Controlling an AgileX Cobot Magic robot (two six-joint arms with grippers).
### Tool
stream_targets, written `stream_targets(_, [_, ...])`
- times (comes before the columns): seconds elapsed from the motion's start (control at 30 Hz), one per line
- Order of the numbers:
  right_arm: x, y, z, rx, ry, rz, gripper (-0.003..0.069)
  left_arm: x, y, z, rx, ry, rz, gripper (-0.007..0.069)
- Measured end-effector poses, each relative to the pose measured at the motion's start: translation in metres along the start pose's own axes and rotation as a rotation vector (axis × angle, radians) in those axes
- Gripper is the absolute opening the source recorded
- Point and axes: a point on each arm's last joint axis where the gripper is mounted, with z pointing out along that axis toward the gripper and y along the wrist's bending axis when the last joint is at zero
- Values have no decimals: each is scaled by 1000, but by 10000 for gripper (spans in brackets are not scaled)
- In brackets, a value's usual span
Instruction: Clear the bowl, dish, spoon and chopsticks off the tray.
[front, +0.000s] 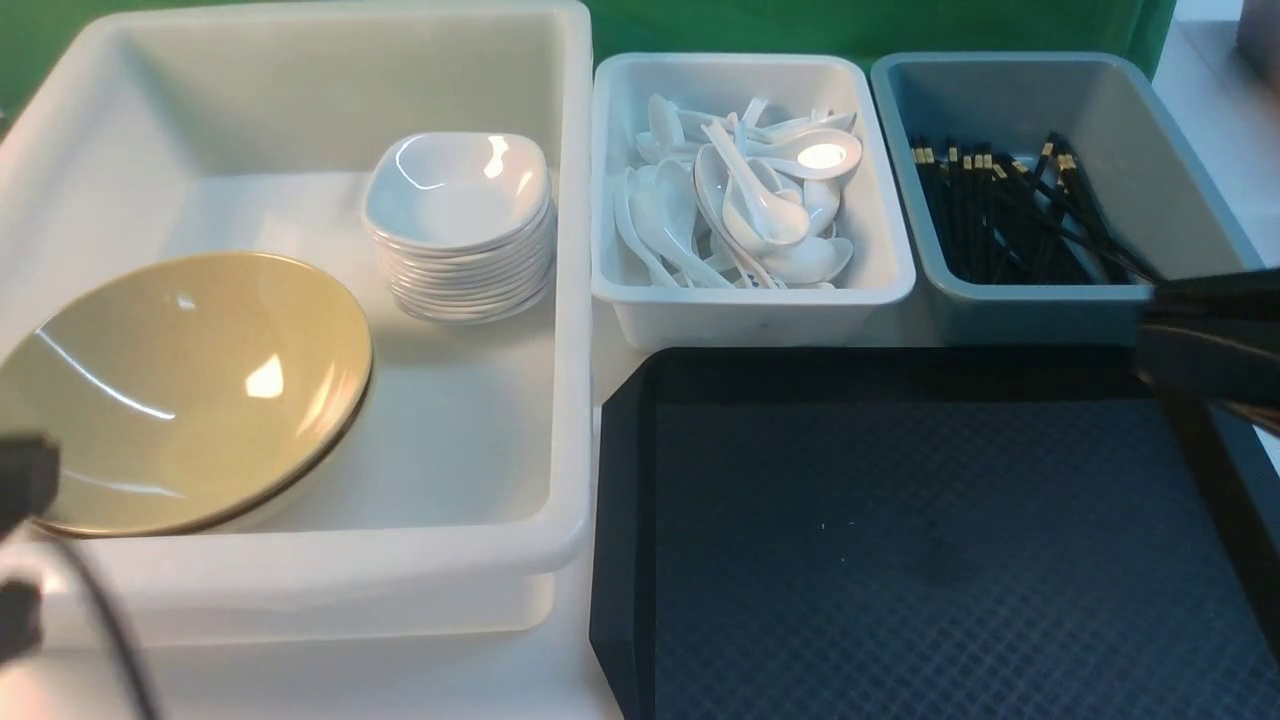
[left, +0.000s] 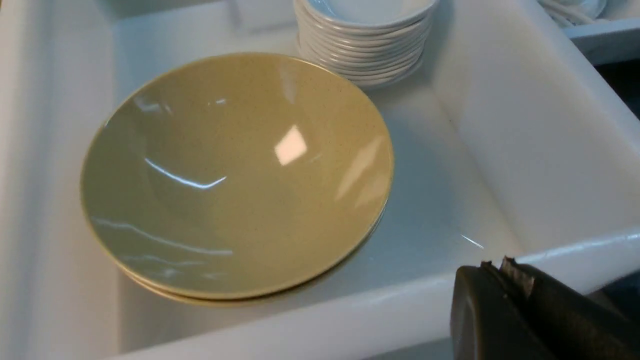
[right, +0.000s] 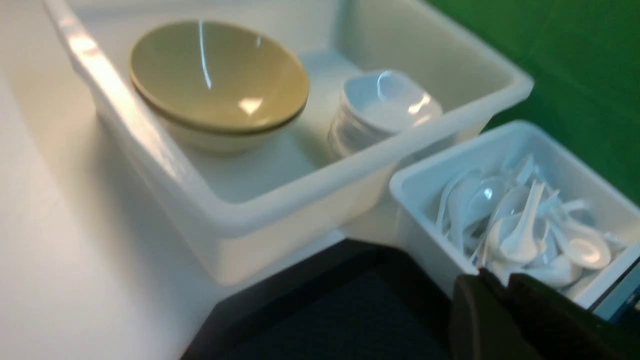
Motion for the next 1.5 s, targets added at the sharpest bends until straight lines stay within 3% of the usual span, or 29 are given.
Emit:
stream_targets(0.33, [28,6,-22,64,-209,11,113,63,12,-22,-58,-196,17,-10])
stream_targets(1.23, [41,10,-19,25,-90,38,136,67,13,-27,-60,-236,9,-8])
stream_targets(1.4, [46,7,-20,83,-144,-32,132,67,13,-27,-60,-236,9,-8])
stream_targets(1.5, [57,4,-21,161,-176,-65,83,67,13,-27,-60,-236,9,-8])
